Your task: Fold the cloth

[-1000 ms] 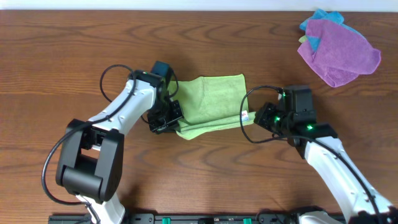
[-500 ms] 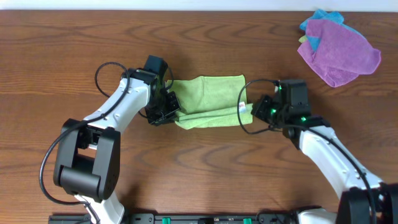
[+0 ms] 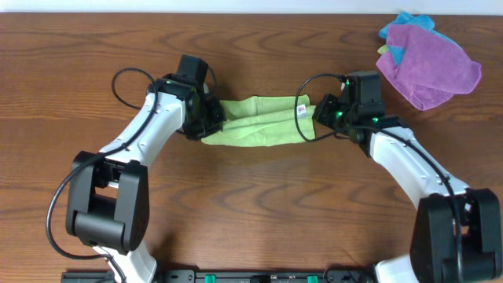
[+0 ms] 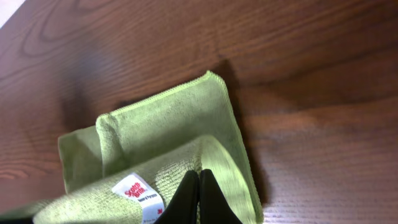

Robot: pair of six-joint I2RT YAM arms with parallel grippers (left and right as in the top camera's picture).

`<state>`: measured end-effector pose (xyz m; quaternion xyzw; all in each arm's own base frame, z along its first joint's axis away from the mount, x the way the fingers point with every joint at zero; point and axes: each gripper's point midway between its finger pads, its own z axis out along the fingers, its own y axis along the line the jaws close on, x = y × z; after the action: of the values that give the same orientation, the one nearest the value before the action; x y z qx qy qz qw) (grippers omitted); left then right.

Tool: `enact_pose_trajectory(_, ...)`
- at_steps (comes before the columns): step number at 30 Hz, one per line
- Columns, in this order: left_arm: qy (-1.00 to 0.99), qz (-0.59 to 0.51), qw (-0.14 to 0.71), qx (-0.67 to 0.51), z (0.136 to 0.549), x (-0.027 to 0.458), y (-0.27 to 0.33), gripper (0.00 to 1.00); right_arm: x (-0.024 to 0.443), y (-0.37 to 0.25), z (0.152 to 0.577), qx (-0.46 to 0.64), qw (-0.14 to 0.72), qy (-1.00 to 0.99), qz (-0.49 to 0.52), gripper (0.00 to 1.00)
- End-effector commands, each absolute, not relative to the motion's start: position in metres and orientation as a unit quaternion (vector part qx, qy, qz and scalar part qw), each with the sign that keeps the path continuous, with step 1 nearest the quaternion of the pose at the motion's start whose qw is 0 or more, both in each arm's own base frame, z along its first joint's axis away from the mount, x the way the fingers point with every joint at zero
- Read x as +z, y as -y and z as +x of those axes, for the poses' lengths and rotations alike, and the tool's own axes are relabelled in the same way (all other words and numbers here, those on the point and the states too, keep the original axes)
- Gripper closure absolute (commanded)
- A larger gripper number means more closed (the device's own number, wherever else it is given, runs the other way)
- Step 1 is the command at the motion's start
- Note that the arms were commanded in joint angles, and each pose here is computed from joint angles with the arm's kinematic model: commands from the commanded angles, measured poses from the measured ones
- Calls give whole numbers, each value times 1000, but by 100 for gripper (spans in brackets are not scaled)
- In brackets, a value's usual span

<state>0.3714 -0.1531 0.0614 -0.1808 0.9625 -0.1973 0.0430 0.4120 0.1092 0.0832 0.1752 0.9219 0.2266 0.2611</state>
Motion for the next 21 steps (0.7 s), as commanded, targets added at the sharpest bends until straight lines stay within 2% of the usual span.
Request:
enact_pose_trajectory(1, -963, -199, 66, -167, 385, 57, 135, 94, 84, -103, 421, 202, 278, -923, 171, 99)
enact_pose_trajectory(12, -958, -206, 110, -168, 407, 57, 134, 94, 90, -99, 431, 193, 304, -916, 175, 99)
enact_pose_trajectory(21, -959, -209, 95, -164, 411, 33, 136, 94, 81, -94, 432, 179, 300, -919, 181, 99)
